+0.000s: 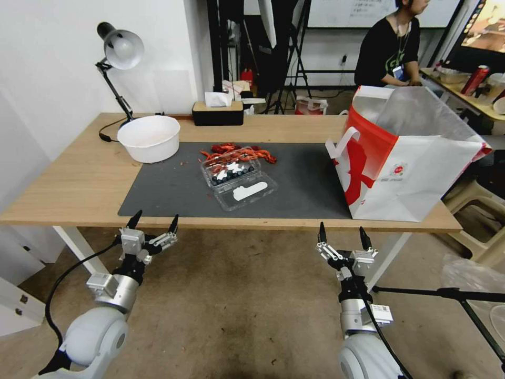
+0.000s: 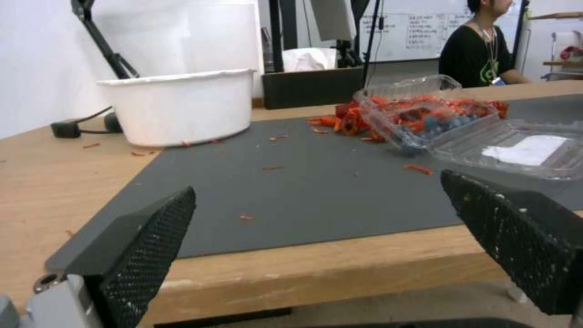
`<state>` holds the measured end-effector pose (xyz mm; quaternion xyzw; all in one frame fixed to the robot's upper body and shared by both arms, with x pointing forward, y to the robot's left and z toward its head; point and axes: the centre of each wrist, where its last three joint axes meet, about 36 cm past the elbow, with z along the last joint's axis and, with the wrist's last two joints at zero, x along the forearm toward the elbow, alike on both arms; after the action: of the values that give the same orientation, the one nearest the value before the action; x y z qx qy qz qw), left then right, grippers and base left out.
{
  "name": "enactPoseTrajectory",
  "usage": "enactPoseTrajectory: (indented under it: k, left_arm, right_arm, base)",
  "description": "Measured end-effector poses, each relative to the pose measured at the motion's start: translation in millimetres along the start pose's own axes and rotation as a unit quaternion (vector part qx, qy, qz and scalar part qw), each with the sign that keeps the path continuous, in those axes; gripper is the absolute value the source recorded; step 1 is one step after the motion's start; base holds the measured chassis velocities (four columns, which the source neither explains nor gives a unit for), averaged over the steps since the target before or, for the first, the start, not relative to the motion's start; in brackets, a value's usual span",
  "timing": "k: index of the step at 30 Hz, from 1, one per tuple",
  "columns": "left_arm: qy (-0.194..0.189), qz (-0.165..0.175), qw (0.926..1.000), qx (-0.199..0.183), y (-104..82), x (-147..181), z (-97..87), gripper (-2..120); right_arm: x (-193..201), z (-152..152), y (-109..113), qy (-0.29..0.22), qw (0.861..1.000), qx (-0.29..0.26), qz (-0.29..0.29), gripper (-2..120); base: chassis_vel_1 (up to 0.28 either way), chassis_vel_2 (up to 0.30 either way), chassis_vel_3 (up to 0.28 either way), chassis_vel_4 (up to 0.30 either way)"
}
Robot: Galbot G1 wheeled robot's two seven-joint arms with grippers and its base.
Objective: Pick up the trash from the table and place it into the takeout bag.
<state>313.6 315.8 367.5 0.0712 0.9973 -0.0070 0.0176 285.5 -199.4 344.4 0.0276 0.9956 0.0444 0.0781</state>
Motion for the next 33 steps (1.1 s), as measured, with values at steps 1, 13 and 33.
enactPoseTrajectory:
  k: [1,13,33]
  left_arm:
    - [0.000,0.000,1.0000,0.000,0.1,0.3,0.4,100]
    - [-0.005,-0.002,1.0000,-0.002,3.6,-0.5,-1.4,100]
    - [-0.005,-0.001,1.0000,-0.003,4.0,-1.1,-1.7,100]
  right_arm:
    - [0.0,0.0,0.0,0.000,1.000,0.000,0.000,100]
    - [1.0,2.8,1.4,0.004,1.000,-0.002,-0.004,100]
    - [1.1,3.0,1.5,0.003,1.000,-0.002,-0.005,100]
  base:
    - [0.000,0.000,0.000,0.000]
    - [0.000,0.000,0.000,0.000]
    - [0.000,0.000,0.000,0.000]
